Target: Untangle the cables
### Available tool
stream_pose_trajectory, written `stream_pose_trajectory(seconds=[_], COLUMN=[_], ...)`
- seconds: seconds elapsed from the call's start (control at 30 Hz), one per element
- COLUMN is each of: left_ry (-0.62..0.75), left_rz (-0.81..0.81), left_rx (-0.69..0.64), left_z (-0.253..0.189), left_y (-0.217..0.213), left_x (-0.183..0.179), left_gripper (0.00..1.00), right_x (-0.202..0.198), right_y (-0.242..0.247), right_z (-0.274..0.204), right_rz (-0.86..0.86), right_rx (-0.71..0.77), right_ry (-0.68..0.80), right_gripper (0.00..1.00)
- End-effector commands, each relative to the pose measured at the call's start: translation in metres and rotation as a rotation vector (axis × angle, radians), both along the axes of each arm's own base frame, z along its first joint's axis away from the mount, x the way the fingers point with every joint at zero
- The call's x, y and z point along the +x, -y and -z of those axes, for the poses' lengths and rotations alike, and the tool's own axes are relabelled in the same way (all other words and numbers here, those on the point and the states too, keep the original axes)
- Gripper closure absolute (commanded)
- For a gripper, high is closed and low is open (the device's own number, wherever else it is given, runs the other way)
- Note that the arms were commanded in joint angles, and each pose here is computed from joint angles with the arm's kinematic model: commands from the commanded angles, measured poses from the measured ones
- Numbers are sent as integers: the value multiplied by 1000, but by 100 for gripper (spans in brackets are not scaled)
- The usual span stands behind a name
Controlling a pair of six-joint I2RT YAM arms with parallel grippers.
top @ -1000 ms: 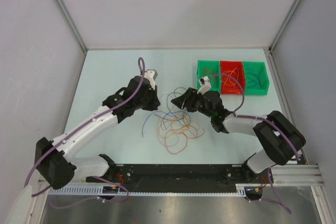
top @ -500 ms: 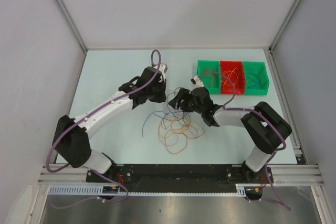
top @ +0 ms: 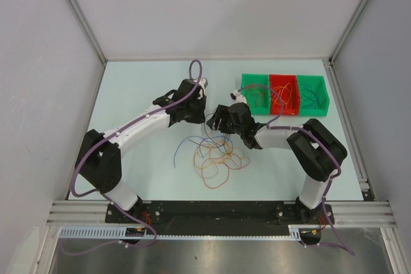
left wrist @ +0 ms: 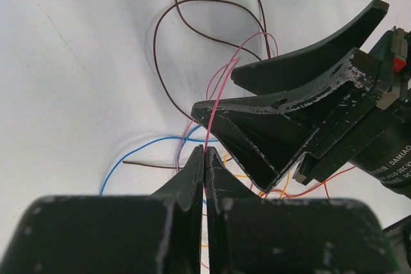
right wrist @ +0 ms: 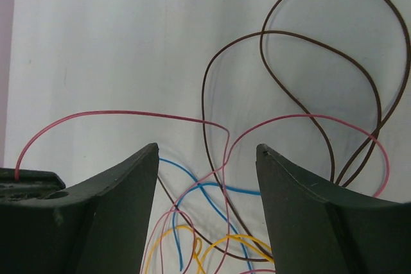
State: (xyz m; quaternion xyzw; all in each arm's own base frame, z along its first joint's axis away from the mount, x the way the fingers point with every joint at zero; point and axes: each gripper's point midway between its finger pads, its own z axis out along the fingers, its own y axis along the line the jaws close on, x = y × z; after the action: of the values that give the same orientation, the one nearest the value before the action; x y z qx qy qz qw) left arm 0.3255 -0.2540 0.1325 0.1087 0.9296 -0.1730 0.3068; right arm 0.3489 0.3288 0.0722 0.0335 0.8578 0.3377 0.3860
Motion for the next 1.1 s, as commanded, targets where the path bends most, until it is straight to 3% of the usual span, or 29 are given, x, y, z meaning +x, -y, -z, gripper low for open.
stream_pose_trajectory(seconds=[0.0,0.57,0.77,0.83,0.93,0.97,1.03,1.07], left_ry=[44,14,-6,3,17,17,60,54], left_rz=[15,15,25,31,36,36,35,28], left_rx=[-46,-70,-93,-113,-138,-141,-157,-143], left_z=[-19,-11,-12,-20,-34,-38,-59,-60], left_y=[9,11,13,13,9,6,-2,-9], left_x=[14,16,10,6,-4,-9,-17,-24], left_gripper=[100,99,99,97,80,66,53,40], right_x=[18,30,31,32,31,31,29,28], right_y=[0,-10,-9,-8,-5,-5,-4,-3], right_z=[-7,1,-2,-6,-13,-23,-36,-52], right_rz=[48,75,79,85,89,92,97,99], right_rx=[-35,-41,-54,-54,-67,-63,-66,-55], right_ry=[42,52,67,76,91,110,132,161], right_gripper=[34,71,99,100,100,100,100,100])
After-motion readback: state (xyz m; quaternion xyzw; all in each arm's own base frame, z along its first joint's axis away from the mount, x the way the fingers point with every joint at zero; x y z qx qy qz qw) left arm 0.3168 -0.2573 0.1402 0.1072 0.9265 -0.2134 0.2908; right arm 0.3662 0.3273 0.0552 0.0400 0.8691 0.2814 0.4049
